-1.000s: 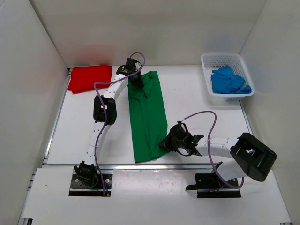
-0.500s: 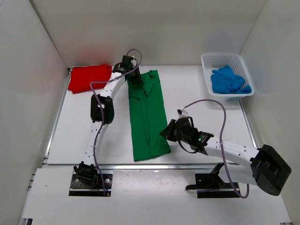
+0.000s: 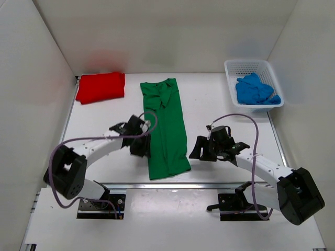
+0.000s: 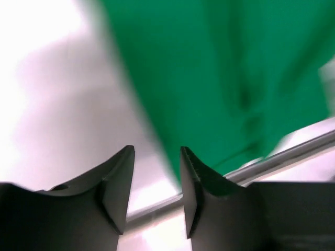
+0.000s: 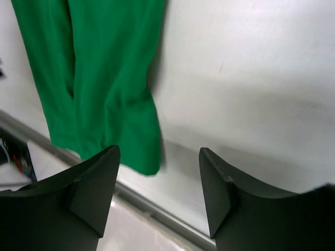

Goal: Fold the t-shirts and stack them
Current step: Grab the bottom of the folded rectangular tshirt with both arms, then fold the folded rectangular tshirt in 1/3 of the way

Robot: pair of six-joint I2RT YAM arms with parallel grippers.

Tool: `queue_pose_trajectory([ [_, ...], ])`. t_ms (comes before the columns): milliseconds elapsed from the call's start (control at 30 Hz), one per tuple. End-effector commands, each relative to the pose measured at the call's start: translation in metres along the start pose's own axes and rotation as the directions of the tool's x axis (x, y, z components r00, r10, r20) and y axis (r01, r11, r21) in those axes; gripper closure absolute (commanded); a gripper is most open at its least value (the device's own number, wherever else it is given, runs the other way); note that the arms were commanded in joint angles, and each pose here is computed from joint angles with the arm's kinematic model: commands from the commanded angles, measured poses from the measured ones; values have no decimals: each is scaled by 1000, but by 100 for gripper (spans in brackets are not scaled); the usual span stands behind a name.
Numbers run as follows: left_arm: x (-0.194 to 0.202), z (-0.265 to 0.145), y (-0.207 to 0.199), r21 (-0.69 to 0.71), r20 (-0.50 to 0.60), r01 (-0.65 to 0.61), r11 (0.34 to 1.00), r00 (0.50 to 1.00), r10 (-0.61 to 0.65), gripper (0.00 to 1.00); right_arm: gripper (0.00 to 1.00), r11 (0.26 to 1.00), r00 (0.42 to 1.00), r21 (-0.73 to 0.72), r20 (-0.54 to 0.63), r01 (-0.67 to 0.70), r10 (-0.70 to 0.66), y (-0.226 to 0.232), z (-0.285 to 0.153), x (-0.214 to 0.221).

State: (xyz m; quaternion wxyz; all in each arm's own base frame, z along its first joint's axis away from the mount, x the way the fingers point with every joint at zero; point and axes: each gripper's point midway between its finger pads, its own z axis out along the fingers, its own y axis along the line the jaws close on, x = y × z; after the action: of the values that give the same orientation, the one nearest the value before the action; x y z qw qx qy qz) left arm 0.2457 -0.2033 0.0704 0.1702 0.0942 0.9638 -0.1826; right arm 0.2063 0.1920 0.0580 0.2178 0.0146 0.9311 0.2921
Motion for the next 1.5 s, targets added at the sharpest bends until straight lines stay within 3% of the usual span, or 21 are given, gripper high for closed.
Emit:
queue_pose_trajectory([
  [0, 36, 3, 11, 9, 31, 99, 995, 995, -99, 48, 39, 996, 997, -81, -70, -21, 15, 11, -2, 26],
  [133, 62, -1, 6, 74, 67, 149, 986, 986, -154, 49, 40, 997, 992, -74, -124, -16, 7, 17, 6, 43],
  [367, 80, 4, -13, 126, 58, 161, 979, 984, -170, 45, 57, 996, 984, -87, -176, -36, 20, 19, 19, 60],
  [600, 104, 5, -8, 112, 24, 176, 978, 983, -180, 45, 61, 995, 977, -91, -215, -33, 13, 15, 27, 71],
  [767, 112, 9, -14, 120, 0, 173, 978, 985, -174, 46, 75, 996, 968, -90, -249, -26, 2, 18, 34, 74],
  [800, 111, 12, -16, 127, 2, 177, 976, 984, -178, 48, 82, 994, 969, -105, -248, -20, -7, 23, 33, 73],
  [867, 117, 15, -24, 136, -19, 156, 978, 988, -154, 66, 95, 995, 965, -100, -263, -17, -10, 23, 33, 77],
  [900, 121, 17, -23, 122, -41, 154, 980, 988, -150, 81, 100, 995, 963, -95, -267, -8, -18, 24, 33, 79],
  [933, 124, 18, -22, 114, -52, 139, 984, 990, -134, 93, 100, 996, 961, -92, -276, -7, -19, 23, 32, 81],
  [1000, 133, 16, -14, 90, -72, 137, 986, 989, -130, 100, 100, 997, 957, -77, -291, -4, -19, 21, 28, 88],
  [1167, 156, 7, 11, 54, -75, 153, 987, 986, -149, 100, 100, 998, 941, -57, -339, 9, -28, 16, 18, 110],
  [1467, 169, 2, 12, 70, -103, 141, 988, 986, -134, 100, 100, 997, 915, -67, -400, 25, -50, 17, 7, 136],
])
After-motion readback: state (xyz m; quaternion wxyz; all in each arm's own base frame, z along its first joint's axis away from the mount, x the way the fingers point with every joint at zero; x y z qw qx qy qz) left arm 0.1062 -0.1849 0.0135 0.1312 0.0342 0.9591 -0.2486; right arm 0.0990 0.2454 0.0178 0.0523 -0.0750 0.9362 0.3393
